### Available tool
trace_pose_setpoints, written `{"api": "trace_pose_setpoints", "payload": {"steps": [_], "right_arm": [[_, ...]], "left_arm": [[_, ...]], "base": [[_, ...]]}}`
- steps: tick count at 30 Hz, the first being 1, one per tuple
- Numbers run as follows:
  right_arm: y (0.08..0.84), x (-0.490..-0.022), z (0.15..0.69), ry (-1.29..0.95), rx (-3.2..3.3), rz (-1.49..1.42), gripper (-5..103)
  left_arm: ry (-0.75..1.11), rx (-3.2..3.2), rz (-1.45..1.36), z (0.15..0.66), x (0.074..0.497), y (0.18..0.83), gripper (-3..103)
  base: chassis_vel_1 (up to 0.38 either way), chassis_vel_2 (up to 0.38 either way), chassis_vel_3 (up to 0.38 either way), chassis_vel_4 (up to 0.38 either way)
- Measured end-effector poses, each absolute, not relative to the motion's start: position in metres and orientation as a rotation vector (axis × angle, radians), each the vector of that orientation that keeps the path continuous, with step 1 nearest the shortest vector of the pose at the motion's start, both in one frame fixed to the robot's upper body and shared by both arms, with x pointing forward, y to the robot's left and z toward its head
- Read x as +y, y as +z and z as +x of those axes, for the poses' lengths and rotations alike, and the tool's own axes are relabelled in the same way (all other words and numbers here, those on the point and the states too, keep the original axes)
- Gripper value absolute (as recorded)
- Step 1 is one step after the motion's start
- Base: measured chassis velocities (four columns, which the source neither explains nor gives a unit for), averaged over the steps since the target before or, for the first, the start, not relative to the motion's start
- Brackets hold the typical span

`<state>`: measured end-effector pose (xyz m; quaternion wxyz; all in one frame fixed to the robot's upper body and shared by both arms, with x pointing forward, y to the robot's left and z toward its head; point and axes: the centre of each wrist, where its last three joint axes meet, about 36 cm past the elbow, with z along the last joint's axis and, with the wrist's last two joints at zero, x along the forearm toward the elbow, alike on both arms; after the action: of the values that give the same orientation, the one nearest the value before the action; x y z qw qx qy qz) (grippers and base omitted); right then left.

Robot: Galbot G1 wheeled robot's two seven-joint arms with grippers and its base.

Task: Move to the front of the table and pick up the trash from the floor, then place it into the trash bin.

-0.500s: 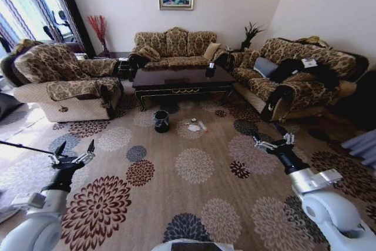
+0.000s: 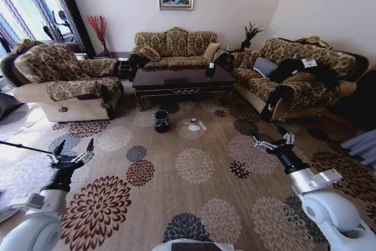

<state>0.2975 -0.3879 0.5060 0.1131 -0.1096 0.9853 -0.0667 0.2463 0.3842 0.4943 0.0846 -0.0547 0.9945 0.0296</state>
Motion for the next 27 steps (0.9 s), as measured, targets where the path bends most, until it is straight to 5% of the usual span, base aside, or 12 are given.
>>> {"api": "trace_pose_setpoints", "payload": {"steps": [27], "right_arm": [[0.507,-0.386,0.296,-0.167,2.893,-0.324,100]], "left_arm": [[0.047,3.042,-0.173,0.244,0.375,0.506,100]], "base": [[0.0,0.0,0.0,0.0]]}}
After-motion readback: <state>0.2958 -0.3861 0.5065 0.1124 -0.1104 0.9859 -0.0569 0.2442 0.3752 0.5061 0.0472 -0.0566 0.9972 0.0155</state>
